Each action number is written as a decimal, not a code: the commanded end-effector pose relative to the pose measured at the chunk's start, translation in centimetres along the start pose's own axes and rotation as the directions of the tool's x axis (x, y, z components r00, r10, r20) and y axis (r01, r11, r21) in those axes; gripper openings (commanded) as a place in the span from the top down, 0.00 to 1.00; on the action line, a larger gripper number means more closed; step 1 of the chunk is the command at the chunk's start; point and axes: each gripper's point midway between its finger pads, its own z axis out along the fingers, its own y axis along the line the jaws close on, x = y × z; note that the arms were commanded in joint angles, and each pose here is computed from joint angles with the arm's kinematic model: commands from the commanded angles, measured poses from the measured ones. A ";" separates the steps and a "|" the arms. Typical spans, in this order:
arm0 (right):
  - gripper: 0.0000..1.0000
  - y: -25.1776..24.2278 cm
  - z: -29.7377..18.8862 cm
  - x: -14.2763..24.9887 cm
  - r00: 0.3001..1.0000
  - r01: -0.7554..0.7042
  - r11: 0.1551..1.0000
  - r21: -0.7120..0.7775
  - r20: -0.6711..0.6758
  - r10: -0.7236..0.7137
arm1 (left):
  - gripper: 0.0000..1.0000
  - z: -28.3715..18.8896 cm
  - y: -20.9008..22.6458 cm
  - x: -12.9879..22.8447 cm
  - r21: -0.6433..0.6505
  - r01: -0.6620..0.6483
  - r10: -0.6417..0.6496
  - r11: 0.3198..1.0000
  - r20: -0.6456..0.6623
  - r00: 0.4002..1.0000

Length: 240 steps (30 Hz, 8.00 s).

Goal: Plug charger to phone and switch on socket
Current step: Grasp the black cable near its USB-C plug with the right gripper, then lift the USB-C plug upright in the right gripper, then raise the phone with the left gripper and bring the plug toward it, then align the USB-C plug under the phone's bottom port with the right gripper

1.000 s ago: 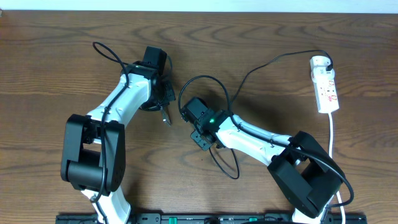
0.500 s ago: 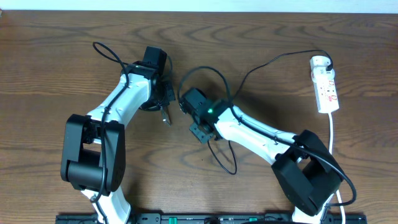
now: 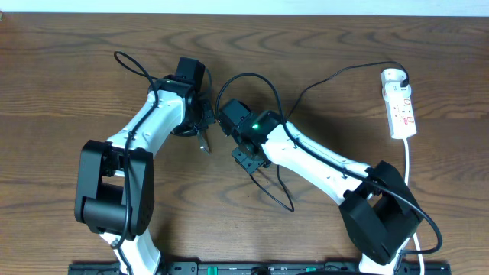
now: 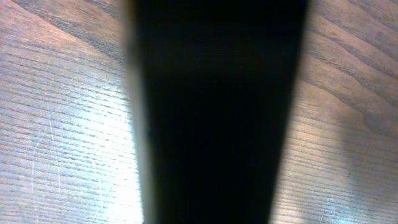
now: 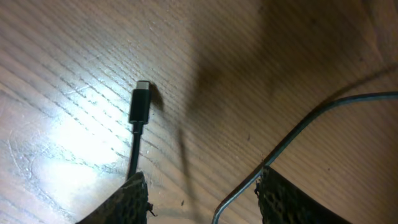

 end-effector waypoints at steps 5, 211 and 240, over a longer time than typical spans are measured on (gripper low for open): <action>0.43 1.0 0.0 -2.2 0.997 0.049 0.998 -0.039 0.063 -0.046 | 0.93 -0.4 0.2 -0.4 -0.002 0.013 -0.013 1.000 0.018 1.000; 0.88 0.1 3.2 8.4 0.998 0.050 0.986 -0.161 0.039 -0.045 | 0.93 -19.2 -9.6 -2.5 0.715 -0.094 -0.076 0.692 0.203 0.976; 0.99 -0.7 -18.2 3.1 0.666 0.054 0.922 -0.383 0.702 0.252 | 0.93 -25.5 -14.3 -2.8 0.913 0.056 -0.154 0.404 0.007 0.988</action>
